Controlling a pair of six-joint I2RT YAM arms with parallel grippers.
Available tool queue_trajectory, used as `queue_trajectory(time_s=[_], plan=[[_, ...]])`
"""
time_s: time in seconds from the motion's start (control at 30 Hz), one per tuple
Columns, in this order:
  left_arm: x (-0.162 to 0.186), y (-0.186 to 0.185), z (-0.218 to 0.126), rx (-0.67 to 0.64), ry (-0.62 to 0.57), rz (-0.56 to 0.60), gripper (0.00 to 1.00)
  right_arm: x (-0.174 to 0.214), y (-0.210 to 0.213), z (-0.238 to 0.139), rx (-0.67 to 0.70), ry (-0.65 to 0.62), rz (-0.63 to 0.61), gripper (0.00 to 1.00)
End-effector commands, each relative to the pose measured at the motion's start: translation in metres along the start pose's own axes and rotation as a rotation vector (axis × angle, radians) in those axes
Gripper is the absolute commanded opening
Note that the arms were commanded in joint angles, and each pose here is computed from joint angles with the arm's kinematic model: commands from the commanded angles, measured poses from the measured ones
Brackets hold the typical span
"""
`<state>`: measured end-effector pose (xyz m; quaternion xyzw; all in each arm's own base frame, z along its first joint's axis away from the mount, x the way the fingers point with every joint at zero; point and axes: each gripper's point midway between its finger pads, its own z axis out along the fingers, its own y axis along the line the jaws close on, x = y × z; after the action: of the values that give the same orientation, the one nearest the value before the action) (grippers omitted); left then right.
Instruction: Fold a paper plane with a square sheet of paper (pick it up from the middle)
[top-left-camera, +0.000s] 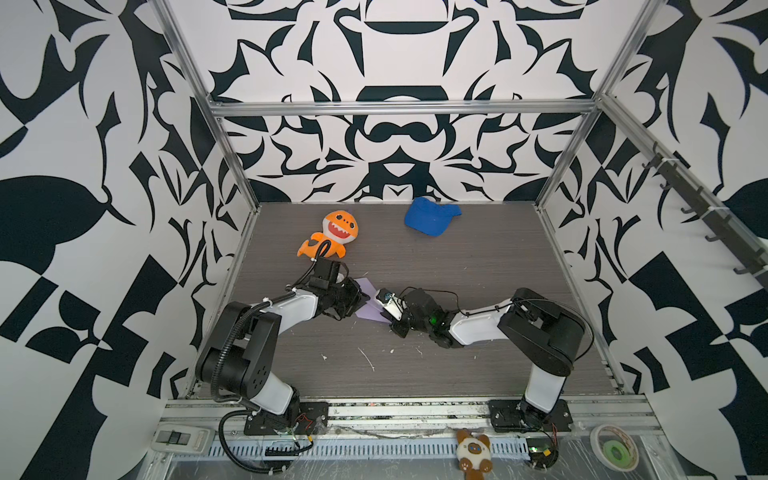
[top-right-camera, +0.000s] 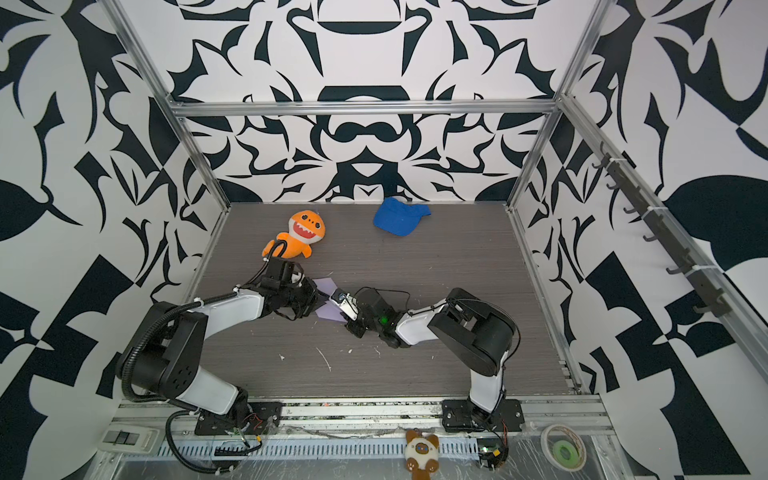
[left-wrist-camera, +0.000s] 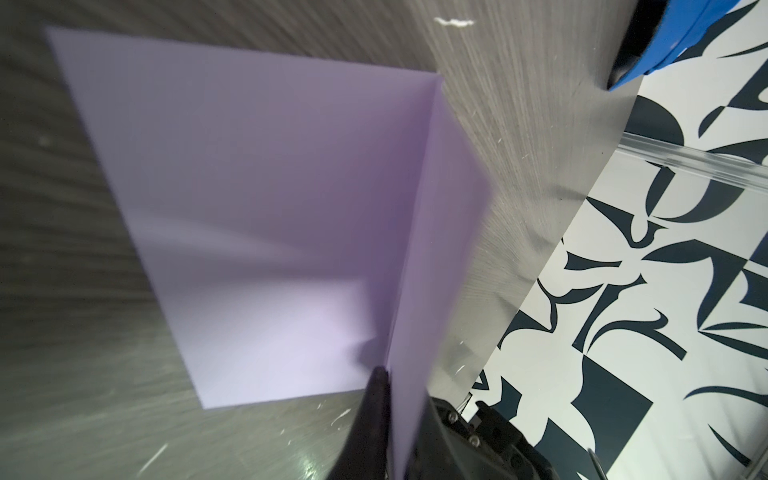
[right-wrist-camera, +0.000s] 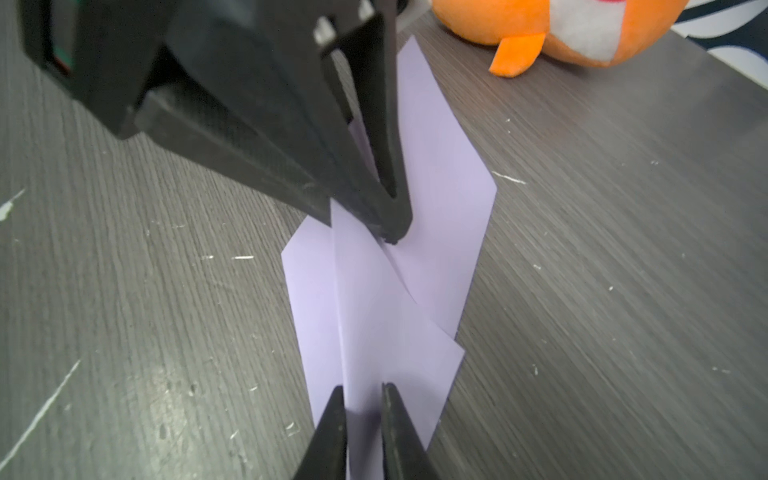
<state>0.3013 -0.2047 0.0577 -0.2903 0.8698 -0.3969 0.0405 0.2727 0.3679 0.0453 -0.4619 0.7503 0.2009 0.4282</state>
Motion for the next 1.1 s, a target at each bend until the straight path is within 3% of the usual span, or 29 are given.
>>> queue_trajectory(time_s=[0.0,0.33,0.53,0.7,0.93,1.07], plan=[[0.0,-0.01,-0.006,0.007,-0.003,0.003,0.12,-0.009,-0.006,0.003,0.032,-0.018,-0.027,0.23],[0.0,-0.009,-0.006,-0.002,-0.001,-0.004,0.1,0.003,-0.008,0.008,0.051,0.014,-0.066,0.24],[-0.001,-0.01,-0.007,-0.003,-0.007,-0.003,0.11,0.001,-0.005,0.006,0.034,0.003,-0.059,0.13],[-0.01,-0.012,-0.023,-0.014,-0.056,0.003,0.25,0.002,0.0,0.006,0.008,-0.001,-0.018,0.03],[-0.03,-0.007,-0.062,-0.048,-0.181,0.014,0.49,-0.007,0.007,0.001,-0.082,-0.008,0.12,0.02],[-0.031,-0.002,-0.072,-0.052,-0.23,0.024,0.55,-0.011,0.012,0.003,-0.15,0.02,0.216,0.01]])
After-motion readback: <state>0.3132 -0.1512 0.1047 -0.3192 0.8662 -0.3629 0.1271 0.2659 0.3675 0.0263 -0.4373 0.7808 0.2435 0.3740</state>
